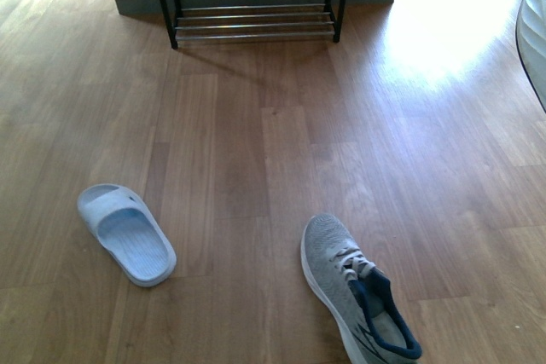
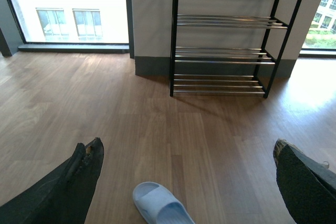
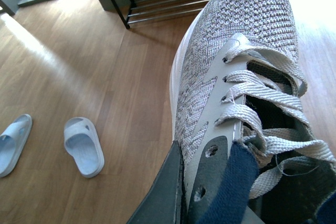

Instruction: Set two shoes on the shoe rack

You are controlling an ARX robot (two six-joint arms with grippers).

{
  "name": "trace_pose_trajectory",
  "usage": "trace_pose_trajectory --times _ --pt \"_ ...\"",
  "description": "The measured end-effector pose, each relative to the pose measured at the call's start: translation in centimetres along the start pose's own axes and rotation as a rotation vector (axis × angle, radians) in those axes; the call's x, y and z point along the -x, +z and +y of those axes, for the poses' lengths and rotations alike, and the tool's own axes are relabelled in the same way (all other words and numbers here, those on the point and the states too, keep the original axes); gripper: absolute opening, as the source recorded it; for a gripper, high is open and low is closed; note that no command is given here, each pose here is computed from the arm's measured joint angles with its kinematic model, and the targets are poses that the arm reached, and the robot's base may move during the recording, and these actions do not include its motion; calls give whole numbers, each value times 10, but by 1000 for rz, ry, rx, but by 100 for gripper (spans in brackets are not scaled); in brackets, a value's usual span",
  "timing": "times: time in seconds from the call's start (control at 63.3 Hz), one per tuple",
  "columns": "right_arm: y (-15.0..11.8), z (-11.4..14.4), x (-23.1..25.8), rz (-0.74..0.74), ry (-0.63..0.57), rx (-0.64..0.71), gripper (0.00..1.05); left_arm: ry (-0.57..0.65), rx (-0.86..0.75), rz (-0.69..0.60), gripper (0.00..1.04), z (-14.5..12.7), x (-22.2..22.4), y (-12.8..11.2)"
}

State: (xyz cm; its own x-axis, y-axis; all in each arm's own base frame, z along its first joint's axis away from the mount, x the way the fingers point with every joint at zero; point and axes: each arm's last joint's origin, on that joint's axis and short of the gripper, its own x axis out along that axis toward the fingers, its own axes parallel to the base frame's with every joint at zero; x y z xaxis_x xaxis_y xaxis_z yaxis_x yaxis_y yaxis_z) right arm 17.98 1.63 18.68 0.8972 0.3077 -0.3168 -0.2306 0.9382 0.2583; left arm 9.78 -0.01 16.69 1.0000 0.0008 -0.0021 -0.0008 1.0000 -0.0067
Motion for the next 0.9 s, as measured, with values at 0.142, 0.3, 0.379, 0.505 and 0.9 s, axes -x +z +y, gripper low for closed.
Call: trace_pose_trajectory --times 0.142,0.3,0.379,0.505,0.9 --pt "0 0 0 -2 -9 0 1 0 0 0 95 0 0 0" --pt "0 0 0 -1 -9 -1 1 -1 0 0 95 0 0 0" --pt "0 0 0 -1 -6 0 1 -3 0 0 95 0 0 0" --pt "0 -1 0 -5 -25 -2 1 55 33 49 95 0 -1 -2" --pt "0 0 0 -1 -7 -1 1 327 228 576 95 -77 -120 -24"
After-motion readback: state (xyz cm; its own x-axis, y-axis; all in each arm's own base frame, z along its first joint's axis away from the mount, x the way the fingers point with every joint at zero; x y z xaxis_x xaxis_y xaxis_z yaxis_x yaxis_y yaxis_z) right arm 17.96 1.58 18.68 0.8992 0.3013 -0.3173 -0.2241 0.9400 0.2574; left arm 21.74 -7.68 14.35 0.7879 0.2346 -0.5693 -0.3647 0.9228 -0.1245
